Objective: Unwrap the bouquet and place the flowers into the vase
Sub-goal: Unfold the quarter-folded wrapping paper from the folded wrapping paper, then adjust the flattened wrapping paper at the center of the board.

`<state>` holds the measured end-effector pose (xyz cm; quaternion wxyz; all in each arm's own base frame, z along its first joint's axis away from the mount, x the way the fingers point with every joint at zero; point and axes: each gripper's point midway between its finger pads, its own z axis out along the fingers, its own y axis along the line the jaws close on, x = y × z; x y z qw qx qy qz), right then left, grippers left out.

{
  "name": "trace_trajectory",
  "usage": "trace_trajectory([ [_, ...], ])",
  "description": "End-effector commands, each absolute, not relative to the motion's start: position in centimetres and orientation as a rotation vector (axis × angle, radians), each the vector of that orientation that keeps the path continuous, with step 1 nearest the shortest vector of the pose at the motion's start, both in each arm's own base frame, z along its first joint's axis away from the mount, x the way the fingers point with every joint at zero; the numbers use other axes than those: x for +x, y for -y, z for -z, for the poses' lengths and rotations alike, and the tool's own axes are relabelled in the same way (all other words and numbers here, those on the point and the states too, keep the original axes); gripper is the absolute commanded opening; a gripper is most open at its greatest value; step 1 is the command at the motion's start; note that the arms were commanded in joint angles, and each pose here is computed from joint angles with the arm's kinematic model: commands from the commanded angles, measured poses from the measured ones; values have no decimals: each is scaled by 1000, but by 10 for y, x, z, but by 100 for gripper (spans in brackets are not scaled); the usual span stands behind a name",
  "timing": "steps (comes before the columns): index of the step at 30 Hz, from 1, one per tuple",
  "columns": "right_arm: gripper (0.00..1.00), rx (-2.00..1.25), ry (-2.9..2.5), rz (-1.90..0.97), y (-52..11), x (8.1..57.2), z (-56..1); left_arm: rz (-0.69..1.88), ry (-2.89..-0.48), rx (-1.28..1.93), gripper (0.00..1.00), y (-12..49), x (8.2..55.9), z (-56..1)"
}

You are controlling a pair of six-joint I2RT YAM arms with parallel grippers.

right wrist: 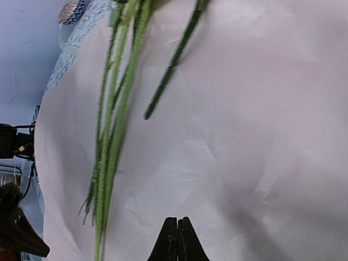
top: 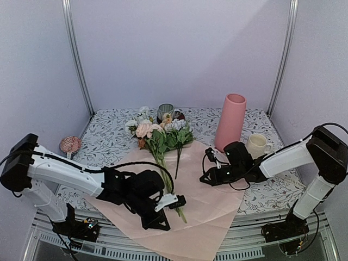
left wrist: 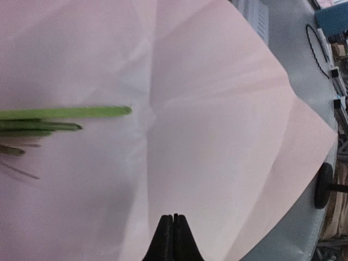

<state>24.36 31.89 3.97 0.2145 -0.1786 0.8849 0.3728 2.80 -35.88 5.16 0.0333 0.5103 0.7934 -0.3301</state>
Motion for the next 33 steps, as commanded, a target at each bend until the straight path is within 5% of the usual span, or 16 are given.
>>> trace_trajectory([
  [1, 5, -663, -2414, -1079, -333, 211, -65, 861, -2422, 1200, 0, 342, 104, -78],
  [9, 11, -737, -2402, -1052, -366, 199, -73, 679, -2327, 573, 11, 281, 206, -114],
  [17, 15, -797, -2466, -1002, -413, 188, -53, 666, -2262, 313, 50, 248, 241, -122],
  [27, 15, -971, -2452, -1112, -414, 121, -64, 1005, -2218, 632, 45, 293, 201, -122],
  [33, 4, -1210, -2450, -1110, -392, 55, -55, 914, -2353, 574, 46, 285, 205, -83],
])
